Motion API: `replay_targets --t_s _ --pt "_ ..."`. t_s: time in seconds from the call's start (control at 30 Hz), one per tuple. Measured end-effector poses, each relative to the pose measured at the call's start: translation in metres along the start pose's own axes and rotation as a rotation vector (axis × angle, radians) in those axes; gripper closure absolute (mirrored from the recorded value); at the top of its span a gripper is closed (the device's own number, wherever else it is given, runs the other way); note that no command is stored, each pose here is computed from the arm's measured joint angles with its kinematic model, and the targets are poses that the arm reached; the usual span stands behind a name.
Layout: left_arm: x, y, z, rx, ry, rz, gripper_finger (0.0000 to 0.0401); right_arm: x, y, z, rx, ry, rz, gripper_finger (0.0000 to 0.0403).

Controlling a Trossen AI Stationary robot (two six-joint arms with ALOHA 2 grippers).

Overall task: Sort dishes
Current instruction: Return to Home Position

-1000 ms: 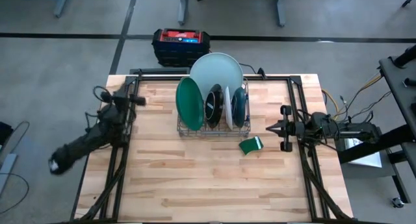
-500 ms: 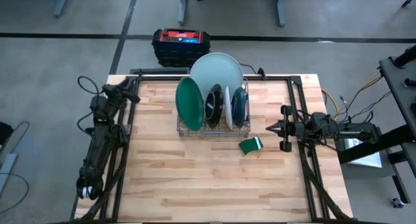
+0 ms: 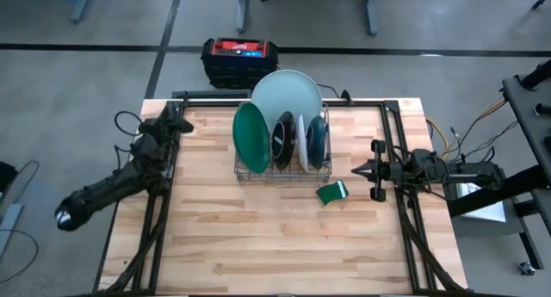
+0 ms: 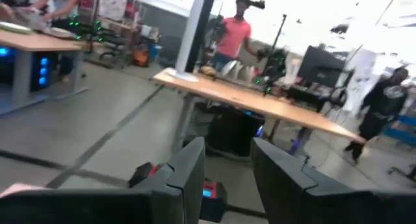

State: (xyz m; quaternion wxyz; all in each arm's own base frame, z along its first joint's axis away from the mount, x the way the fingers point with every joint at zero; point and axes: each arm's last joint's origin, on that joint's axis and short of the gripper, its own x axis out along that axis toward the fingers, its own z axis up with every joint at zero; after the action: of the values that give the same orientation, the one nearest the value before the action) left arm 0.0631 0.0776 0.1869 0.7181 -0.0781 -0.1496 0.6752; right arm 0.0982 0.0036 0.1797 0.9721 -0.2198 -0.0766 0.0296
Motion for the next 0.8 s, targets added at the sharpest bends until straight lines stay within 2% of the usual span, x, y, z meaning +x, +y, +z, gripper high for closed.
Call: replay_targets --t_s 0.07,0.3,0.8 --pt "-0.004 -0.004 -0.001 0.004 0.014 0.006 0.0285 0.0 0.0 0.0 -0.007 0.001 0.001 0.0403" --pt "-0.011 -0.015 -0.004 0.005 0.066 -0.132 0.0285 0.0 0.0 0.0 -0.006 0.002 0.001 0.0403" --pt "-0.009 -0.017 -0.011 0.061 0.106 -0.133 0.0285 0.0 0.0 0.0 -0.002 0.002 0.001 0.0403"
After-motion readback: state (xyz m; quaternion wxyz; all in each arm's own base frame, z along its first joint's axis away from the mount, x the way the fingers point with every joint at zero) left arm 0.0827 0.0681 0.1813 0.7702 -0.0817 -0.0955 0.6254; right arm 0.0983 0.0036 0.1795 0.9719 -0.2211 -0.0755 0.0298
